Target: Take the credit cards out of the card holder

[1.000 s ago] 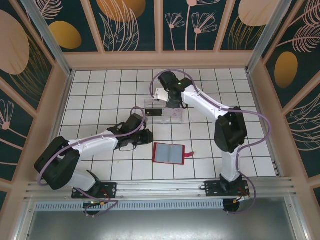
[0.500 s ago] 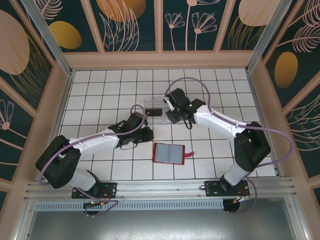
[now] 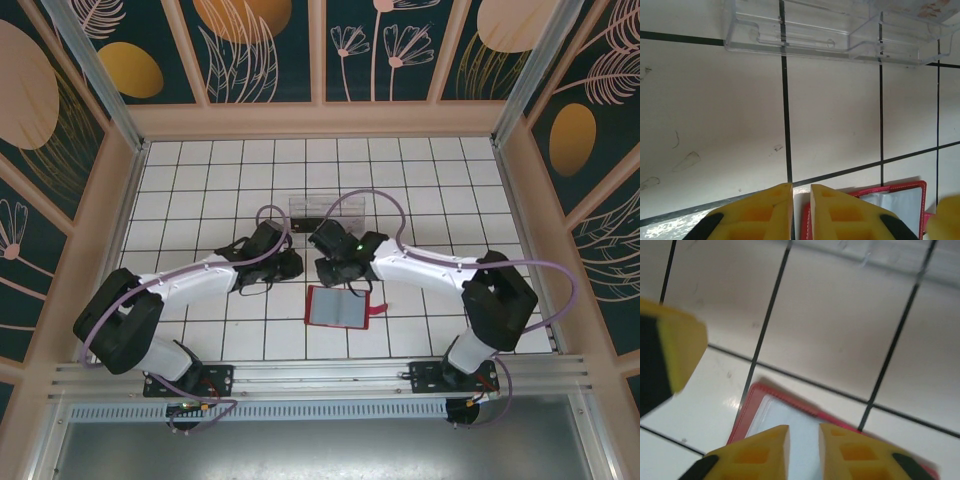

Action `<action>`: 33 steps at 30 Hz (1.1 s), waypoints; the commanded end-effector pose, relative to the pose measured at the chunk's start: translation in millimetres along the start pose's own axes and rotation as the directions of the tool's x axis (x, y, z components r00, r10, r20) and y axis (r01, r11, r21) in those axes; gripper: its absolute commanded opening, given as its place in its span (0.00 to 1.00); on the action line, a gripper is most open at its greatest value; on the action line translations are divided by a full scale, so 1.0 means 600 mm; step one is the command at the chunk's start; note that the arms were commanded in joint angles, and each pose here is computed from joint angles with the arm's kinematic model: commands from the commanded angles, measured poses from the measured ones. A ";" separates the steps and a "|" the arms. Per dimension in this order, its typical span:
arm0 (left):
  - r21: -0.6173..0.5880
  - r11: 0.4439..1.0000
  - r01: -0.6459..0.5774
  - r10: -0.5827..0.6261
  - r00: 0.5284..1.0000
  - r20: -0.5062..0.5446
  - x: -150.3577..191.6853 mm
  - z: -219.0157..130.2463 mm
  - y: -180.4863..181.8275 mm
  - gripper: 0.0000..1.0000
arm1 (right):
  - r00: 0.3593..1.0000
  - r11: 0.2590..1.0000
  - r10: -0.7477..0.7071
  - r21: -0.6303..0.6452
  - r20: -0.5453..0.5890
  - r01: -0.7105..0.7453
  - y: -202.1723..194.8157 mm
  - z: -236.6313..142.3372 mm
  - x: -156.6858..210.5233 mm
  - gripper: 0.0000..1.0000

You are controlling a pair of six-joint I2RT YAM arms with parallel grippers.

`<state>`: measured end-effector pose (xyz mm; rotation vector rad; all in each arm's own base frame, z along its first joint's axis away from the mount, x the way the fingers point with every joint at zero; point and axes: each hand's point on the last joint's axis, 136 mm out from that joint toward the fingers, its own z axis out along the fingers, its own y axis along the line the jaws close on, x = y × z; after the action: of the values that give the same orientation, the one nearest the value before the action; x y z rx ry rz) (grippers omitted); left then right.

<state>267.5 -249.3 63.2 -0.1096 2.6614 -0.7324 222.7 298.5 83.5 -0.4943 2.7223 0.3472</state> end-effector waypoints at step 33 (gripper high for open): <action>-0.055 0.998 0.036 -0.035 0.999 0.019 -0.007 -0.031 0.060 0.19 | 0.990 0.944 0.018 0.330 -0.142 0.030 -0.059 0.034 0.136 0.53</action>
<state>268.1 -211.2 62.6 -0.1906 2.6525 -0.6760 170.4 273.4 24.0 -0.5153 2.8413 -0.0626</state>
